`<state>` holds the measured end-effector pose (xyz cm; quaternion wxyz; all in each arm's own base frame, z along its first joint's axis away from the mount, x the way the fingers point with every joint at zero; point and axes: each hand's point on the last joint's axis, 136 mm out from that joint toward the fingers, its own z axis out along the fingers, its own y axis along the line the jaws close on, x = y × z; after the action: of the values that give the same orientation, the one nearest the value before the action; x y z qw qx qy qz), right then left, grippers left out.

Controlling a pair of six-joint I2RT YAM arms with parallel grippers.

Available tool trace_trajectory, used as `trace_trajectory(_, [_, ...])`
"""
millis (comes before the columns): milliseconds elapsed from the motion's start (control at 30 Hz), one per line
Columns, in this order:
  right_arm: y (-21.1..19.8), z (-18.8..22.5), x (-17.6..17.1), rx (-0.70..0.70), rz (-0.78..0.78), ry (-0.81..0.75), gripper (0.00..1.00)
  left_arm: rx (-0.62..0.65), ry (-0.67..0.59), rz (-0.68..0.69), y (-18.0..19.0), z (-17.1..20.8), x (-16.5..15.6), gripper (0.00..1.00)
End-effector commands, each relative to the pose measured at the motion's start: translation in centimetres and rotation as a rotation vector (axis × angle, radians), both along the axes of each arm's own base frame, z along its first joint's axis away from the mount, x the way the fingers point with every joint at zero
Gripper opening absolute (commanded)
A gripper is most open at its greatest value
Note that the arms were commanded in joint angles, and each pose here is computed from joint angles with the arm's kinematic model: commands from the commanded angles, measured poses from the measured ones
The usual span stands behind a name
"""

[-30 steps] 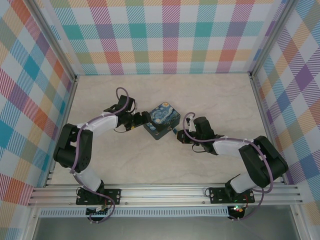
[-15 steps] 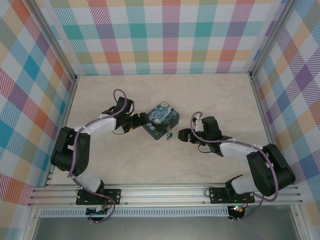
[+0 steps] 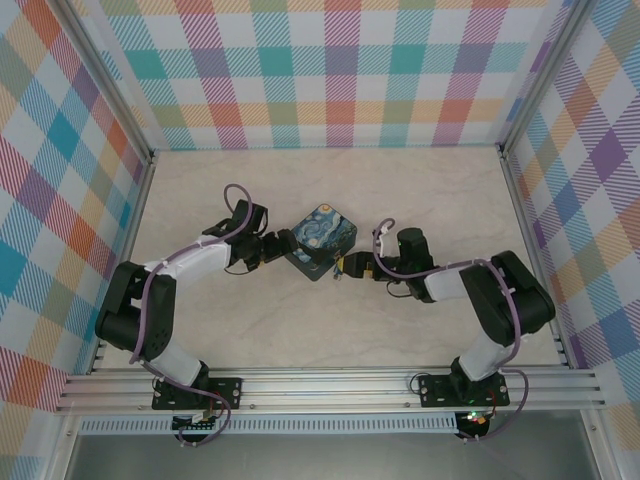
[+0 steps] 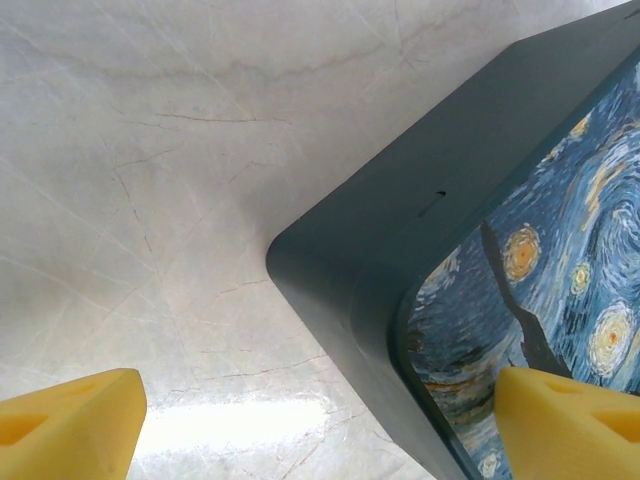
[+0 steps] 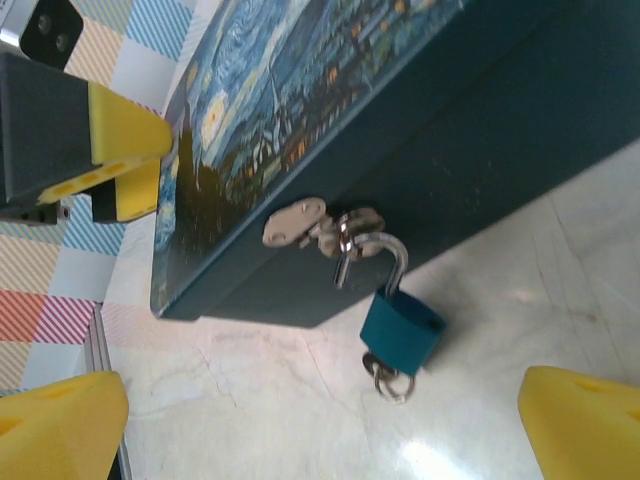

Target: Unlock a padlock with a key

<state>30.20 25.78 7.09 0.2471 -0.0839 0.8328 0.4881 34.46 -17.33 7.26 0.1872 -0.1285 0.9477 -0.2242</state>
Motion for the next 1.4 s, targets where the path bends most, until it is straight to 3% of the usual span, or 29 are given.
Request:
trace_trajectory(0, [1.3,2.6,1.6,0.084,0.037,-0.079,1.00,0.107,0.133,0.018,2.0,-3.4,-3.2,0.89])
trace_trajectory(900, [4.4,0.4,1.6,0.129,0.110,0.048,0.91,0.113,0.131,0.032,1.9,-3.0,-2.6,0.89])
trace_trajectory(1367, [4.3,0.6,1.2,0.149,0.109,0.050,0.76,0.109,0.137,0.031,1.8,-3.1,-2.5,0.89])
